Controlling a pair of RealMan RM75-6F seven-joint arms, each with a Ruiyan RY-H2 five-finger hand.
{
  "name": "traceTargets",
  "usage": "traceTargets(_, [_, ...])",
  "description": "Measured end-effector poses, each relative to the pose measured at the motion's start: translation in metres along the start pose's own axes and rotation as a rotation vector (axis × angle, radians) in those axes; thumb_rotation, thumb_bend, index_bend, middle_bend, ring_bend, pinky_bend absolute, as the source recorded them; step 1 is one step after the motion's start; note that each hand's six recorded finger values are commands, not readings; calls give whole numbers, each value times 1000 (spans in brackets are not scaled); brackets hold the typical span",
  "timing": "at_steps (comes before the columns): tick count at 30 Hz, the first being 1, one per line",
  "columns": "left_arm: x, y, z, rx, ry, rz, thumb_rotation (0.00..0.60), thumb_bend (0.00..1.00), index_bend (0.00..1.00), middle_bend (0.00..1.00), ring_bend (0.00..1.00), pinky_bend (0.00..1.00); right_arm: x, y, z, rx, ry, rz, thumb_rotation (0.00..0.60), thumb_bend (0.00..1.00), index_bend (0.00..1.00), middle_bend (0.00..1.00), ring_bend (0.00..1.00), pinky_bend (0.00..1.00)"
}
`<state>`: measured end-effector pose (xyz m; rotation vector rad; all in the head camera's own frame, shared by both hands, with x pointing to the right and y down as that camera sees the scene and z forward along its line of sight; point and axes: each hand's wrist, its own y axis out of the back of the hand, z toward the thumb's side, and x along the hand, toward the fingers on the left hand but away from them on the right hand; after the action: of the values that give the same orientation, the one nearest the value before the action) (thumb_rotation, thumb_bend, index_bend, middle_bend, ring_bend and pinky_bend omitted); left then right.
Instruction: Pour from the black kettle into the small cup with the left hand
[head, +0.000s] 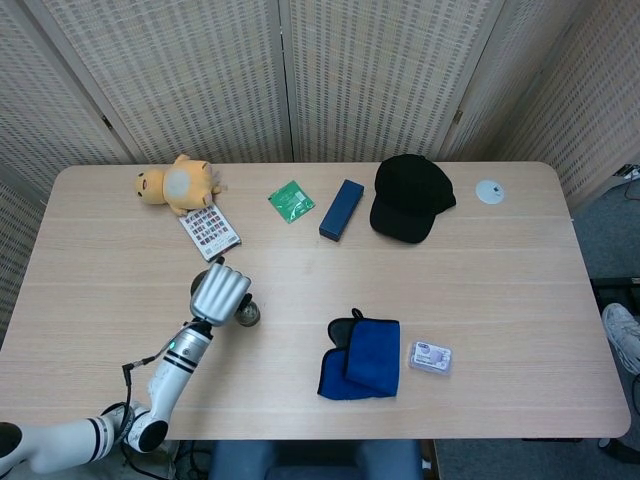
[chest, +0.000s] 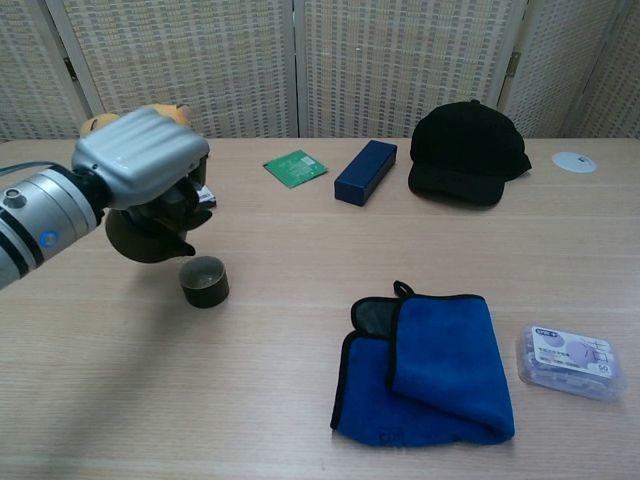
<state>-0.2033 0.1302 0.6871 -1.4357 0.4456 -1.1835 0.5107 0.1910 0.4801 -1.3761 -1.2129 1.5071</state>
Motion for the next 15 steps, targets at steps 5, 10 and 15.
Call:
traceTargets(5, [1, 1, -7, -32, 25, 3, 363, 361, 1000, 1000, 990, 524, 0, -1, 0, 2, -1, 2, 600, 108, 20, 91, 0, 0])
traceTargets(10, [4, 3, -21, -71, 67, 16, 359, 360, 1000, 1000, 989, 524, -1, 0, 0, 2, 0, 1, 600, 108, 20, 91, 0, 0])
traceTargets(15, [4, 5, -41, -122, 127, 26, 358, 361, 1000, 1000, 985, 524, -1, 0, 1, 3, 0, 1, 600, 108, 20, 91, 0, 0])
